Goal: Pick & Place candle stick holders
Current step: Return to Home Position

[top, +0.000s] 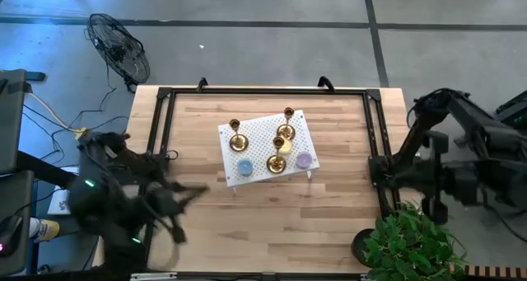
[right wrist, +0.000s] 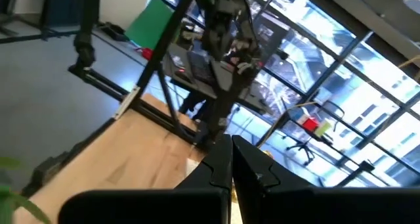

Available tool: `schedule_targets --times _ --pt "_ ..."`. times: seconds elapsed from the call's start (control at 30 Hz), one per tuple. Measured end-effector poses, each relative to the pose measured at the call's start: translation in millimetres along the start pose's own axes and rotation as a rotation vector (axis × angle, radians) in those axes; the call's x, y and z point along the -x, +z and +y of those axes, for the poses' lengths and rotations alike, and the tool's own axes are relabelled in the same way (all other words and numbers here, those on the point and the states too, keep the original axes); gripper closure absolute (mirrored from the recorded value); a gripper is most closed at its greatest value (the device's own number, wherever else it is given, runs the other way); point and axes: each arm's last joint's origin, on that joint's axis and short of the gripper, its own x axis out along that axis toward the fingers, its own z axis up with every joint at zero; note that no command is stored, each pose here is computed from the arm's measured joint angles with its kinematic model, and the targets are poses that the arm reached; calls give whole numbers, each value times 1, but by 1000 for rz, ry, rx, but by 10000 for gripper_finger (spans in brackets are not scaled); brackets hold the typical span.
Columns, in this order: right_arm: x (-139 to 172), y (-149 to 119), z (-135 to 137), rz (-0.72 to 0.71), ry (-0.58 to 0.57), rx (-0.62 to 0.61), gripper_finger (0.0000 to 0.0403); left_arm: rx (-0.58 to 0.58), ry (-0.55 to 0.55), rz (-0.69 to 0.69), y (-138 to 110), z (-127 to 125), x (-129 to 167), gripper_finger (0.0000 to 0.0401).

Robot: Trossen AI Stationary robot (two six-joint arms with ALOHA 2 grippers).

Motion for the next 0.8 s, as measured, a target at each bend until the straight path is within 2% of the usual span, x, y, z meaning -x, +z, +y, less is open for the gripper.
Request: schedule_targets --times 0.07,0.13,0.27,0.37,0.47,0.67,0.8 --pt "4 -6 -11 -1 -20 -7 403 37 28 -47 6 20 13 399" --pt "9 -14 -27 -4 -41 -29 403 -22 24 -72 12 47 22 400" --pt "16 -30 -60 -8 -50 -125 403 120 49 -120 12 114 39 400" --pt "20 -44 -80 -6 -40 -186 403 208 62 -103 0 151 40 400" --pt "22 -56 -89 -5 -36 -199 403 225 88 -67 -21 171 36 400" --pt "25 -79 -106 -9 -5 -199 403 172 118 -13 -76 191 31 401" --pt "28 -95 -117 -14 6 -224 403 279 81 -54 -105 207 33 401"
